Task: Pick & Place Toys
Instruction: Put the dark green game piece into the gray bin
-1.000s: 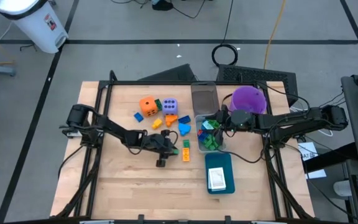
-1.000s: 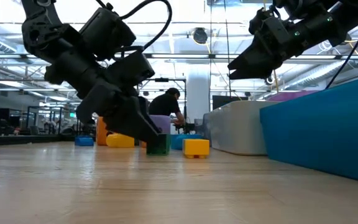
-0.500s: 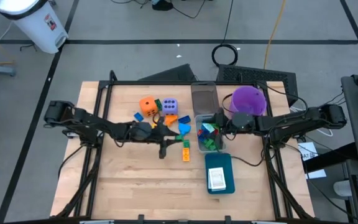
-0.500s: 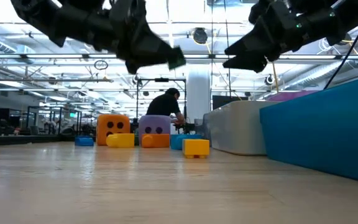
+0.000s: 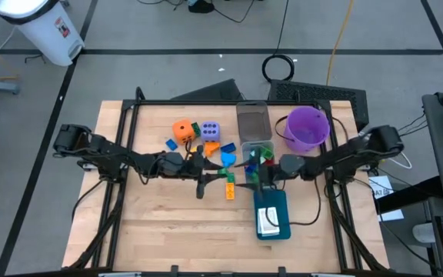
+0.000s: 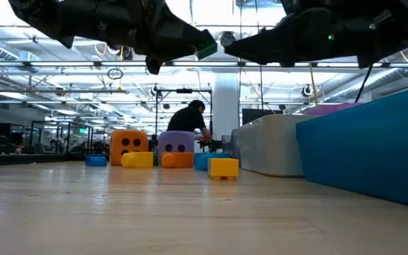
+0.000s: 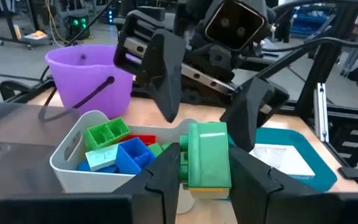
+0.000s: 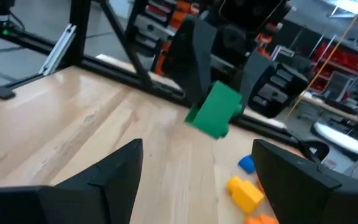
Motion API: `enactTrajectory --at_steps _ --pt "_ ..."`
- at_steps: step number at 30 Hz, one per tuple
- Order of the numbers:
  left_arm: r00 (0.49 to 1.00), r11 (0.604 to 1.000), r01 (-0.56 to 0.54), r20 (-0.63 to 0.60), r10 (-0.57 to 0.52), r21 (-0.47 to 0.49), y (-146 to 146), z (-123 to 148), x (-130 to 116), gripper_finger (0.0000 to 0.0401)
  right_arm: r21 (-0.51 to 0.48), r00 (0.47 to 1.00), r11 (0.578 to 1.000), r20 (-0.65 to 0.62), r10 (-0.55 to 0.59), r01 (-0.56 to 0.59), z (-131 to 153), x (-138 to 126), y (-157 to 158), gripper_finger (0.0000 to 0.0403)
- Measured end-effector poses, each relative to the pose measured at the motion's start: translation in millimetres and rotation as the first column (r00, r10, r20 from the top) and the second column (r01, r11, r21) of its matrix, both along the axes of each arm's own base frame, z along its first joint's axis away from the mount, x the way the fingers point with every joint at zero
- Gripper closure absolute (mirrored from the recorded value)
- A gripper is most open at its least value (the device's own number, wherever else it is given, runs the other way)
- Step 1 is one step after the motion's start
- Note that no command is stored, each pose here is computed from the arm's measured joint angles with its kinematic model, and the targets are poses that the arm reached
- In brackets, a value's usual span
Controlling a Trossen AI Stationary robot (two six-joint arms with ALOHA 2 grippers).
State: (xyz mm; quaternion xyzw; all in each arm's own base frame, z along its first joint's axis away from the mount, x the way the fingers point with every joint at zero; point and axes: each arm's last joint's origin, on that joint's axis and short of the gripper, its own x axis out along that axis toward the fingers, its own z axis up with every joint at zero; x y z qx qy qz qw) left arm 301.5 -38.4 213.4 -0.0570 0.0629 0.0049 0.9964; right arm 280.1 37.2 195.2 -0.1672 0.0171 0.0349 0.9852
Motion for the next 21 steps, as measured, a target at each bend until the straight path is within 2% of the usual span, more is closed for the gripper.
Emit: enactTrajectory --at_steps 5,9,15,18,21 --pt "1.000 1.000 0.005 0.002 -0.005 -0.006 -2 0 0 0.0294 -0.012 0.999 1.000 0.042 -0.006 0.007 -1 15 1 0.0124" --pt "1.000 0.997 0.000 0.009 0.000 -0.072 -2 1 0 0.0300 -0.146 0.999 0.989 0.041 -0.017 0.023 -4 28 9 0.0124" --pt "1.000 0.994 0.025 0.005 -0.024 -0.102 -3 1 0 0.0284 -0.388 0.991 0.912 0.067 -0.117 0.134 -10 42 25 0.0124" --pt "1.000 0.994 0.026 0.002 -0.025 -0.103 -3 0 0 0.0276 -0.435 0.983 0.883 0.121 -0.139 0.179 -8 46 33 0.0124" --pt "1.000 0.994 0.025 0.002 -0.025 -0.104 -3 0 0 0.0287 -0.453 0.969 0.860 0.174 -0.173 0.234 -5 47 38 0.0124"
